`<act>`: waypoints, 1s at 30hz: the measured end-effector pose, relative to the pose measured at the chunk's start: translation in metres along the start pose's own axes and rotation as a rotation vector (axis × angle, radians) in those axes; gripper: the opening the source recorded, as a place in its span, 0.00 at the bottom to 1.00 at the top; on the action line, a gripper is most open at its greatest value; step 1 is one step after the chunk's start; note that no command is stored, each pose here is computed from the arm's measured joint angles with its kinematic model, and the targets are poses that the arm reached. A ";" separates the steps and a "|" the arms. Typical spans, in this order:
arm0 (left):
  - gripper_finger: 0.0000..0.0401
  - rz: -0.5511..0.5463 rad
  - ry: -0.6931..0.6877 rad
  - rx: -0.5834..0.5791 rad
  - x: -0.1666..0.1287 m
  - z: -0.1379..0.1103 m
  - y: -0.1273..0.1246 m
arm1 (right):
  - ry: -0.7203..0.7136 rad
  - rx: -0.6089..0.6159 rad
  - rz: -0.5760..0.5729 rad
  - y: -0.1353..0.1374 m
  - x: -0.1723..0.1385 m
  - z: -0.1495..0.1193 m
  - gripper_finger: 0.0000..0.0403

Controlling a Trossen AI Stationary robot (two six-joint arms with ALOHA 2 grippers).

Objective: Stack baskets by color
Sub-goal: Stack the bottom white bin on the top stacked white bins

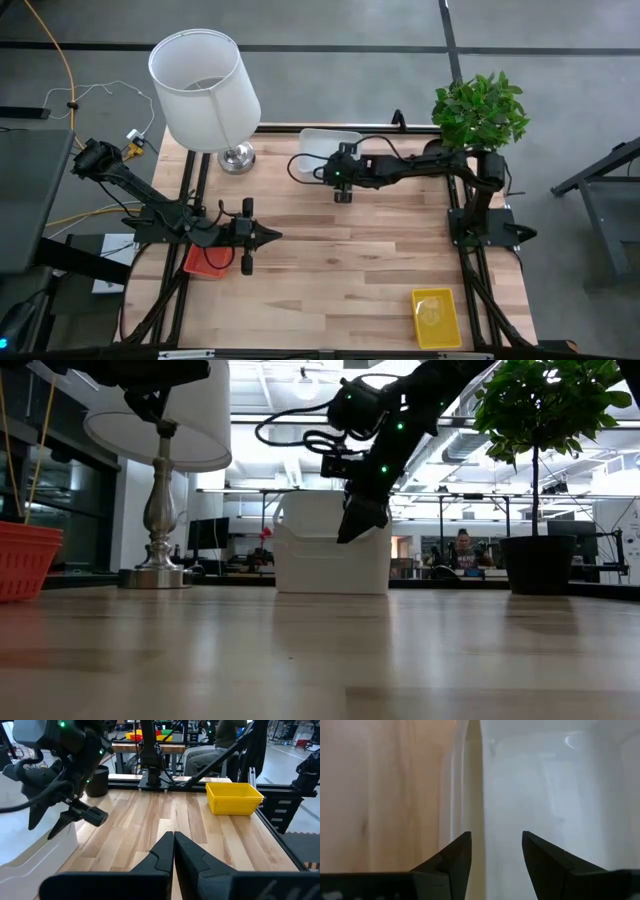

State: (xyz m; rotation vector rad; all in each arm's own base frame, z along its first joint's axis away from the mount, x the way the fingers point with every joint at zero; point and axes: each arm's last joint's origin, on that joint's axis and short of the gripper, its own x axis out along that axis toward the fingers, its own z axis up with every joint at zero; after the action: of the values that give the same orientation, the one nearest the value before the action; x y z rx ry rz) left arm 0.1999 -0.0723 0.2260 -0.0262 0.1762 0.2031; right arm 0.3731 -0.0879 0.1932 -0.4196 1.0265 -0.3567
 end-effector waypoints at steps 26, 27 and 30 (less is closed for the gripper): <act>0.00 0.000 0.000 0.001 0.000 0.000 0.000 | 0.027 0.015 -0.031 -0.009 -0.001 0.007 0.01; 0.00 0.000 0.000 0.003 0.000 0.000 0.000 | 0.025 0.016 -0.032 -0.012 -0.003 0.010 0.00; 0.00 0.000 -0.001 0.008 0.000 0.000 0.000 | 0.022 0.012 -0.007 -0.017 -0.010 0.018 0.00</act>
State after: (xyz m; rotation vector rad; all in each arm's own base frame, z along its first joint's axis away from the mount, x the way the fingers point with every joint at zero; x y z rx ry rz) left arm 0.1999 -0.0723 0.2262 -0.0184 0.1760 0.2023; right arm 0.3821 -0.0945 0.2172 -0.4087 1.0442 -0.3742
